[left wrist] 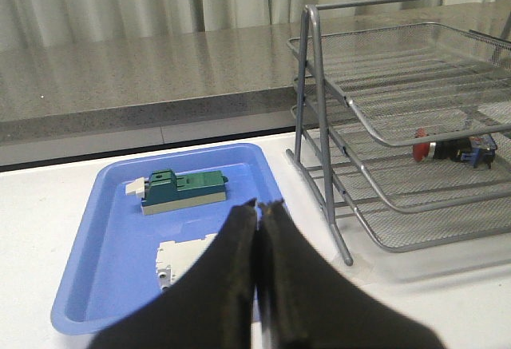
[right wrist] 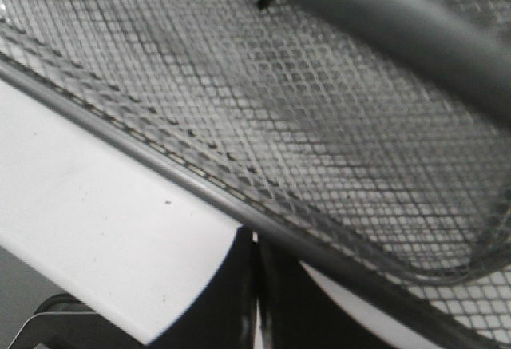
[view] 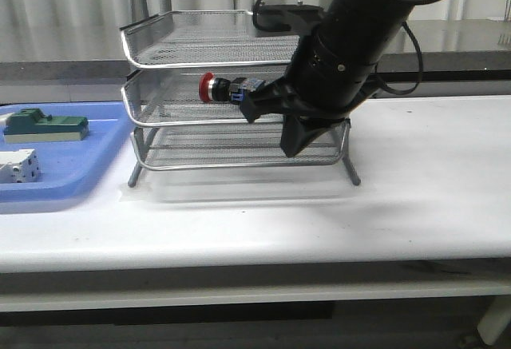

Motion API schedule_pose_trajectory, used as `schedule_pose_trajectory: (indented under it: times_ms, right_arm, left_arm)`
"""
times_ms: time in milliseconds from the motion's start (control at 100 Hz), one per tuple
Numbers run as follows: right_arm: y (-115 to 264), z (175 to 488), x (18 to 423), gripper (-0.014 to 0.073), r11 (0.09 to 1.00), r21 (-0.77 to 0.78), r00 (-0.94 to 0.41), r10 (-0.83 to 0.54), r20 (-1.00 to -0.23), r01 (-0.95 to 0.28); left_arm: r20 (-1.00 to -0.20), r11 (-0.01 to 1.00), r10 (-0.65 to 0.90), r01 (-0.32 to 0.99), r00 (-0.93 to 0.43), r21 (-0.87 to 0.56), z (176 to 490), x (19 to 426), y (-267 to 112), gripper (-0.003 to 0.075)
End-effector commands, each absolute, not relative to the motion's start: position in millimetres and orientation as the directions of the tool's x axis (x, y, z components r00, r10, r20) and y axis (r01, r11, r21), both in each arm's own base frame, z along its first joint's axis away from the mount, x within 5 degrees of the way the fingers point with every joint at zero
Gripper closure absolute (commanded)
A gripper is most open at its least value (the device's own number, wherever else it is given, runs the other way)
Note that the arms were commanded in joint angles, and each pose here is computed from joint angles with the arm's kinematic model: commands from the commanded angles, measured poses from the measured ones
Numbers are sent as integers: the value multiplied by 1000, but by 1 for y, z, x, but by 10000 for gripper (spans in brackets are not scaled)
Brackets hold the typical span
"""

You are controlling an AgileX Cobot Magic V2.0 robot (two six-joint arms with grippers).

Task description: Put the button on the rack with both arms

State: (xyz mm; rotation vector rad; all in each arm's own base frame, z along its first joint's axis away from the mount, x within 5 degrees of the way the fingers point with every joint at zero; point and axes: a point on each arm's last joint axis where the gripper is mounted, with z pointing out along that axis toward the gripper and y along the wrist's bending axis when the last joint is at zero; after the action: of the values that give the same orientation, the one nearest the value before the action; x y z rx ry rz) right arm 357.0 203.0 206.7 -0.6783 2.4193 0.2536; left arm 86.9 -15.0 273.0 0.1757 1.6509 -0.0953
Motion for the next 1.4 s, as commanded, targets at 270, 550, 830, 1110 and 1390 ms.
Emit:
schedule_pose_trajectory:
  times_ms: [270,550,830,1110,1390]
  right_arm:
    - [203,249,368,652,850,-29,-549,-366,-751,-526]
    - [201,247,363,652,848,-18,-595,-387,-704,-530]
    - [195,264,350,652,861,17,-641,-365,-676,-508]
    - [181,302,328,652,873,22,-630,-333,-701,-486]
    - [152,322,296,652,907,-56,-591,-317,-741,-417]
  left_arm:
    - [-1000,991,25,131,0,25,287,88,-12,741]
    - [-1000,991,25,131,0,25,287,88,-12,741]
    - [-1000,991,25,131,0,25,287,88,-12,741]
    - [-1000,991,25,131,0,25,287,88,-12,741]
    - [-1000,991,25,131,0,25,287,88,-12,741]
